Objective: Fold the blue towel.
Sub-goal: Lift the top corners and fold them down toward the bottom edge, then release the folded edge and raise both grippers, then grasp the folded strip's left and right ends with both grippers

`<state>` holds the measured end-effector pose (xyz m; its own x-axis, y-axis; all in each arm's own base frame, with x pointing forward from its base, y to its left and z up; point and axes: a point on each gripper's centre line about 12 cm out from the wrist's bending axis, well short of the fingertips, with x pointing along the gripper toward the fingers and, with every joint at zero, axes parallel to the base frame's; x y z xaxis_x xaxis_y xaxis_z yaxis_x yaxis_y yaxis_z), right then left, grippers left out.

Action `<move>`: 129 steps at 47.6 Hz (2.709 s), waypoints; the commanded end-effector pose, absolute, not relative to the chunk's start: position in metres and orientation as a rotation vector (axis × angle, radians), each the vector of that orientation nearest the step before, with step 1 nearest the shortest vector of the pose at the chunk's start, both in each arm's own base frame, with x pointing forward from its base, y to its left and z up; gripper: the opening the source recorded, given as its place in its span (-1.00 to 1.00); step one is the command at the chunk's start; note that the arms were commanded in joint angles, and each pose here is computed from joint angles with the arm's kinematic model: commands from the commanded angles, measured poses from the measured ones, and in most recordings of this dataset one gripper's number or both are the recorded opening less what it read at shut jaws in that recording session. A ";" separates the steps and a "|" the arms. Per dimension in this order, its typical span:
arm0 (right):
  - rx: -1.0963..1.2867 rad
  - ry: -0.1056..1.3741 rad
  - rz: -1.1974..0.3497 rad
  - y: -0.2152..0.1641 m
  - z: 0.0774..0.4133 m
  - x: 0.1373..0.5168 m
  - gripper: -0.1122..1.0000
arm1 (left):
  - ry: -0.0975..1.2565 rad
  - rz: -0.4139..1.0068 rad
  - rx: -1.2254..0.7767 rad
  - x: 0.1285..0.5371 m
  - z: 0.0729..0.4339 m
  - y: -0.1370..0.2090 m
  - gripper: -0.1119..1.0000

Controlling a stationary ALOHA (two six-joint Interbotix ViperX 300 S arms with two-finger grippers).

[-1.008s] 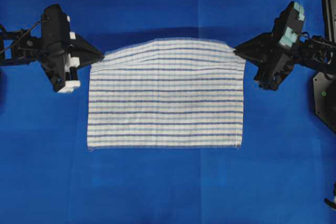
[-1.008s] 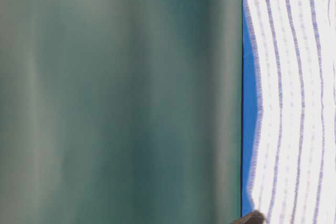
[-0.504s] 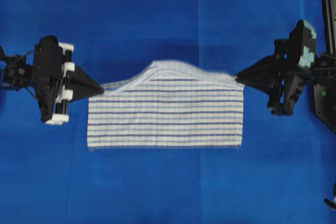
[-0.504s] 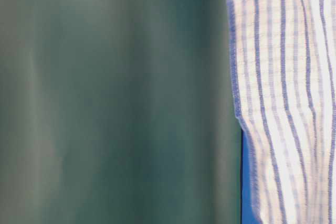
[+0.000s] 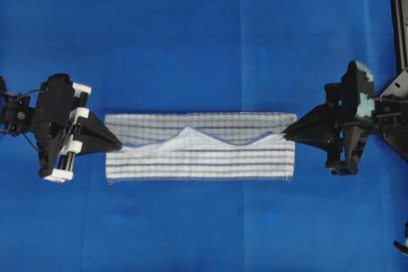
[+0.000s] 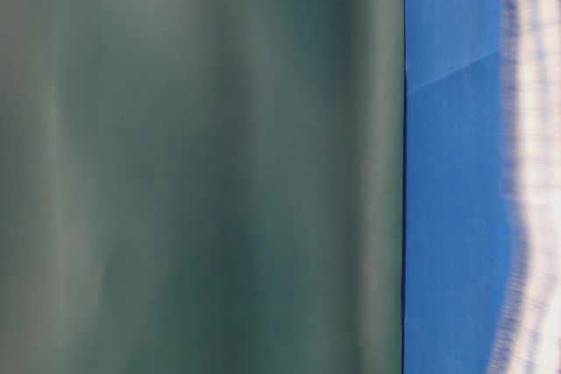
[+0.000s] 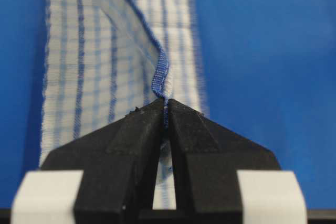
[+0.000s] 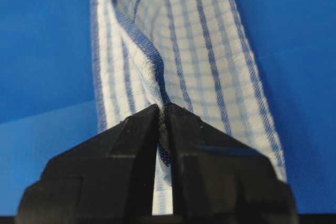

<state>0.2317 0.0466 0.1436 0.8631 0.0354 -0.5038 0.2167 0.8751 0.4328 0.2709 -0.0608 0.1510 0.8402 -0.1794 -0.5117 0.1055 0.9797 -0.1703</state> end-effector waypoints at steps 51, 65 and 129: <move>0.436 0.486 -0.068 0.052 0.159 0.237 0.69 | 0.575 -0.064 -0.217 0.282 0.167 -0.042 0.67; 0.386 0.552 -0.213 0.012 0.142 0.239 0.69 | 0.632 0.001 -0.186 0.288 0.150 -0.022 0.66; 0.342 0.710 -0.306 0.006 0.096 0.251 -0.87 | 0.843 0.068 -0.196 0.292 0.088 -0.010 -0.74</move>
<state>0.2491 0.0059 0.0859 0.6906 -0.1603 -0.7053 0.3964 0.8995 0.1837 0.2895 -0.0089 0.0792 0.6483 -0.0142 -0.7613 -0.1462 0.9789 -0.1427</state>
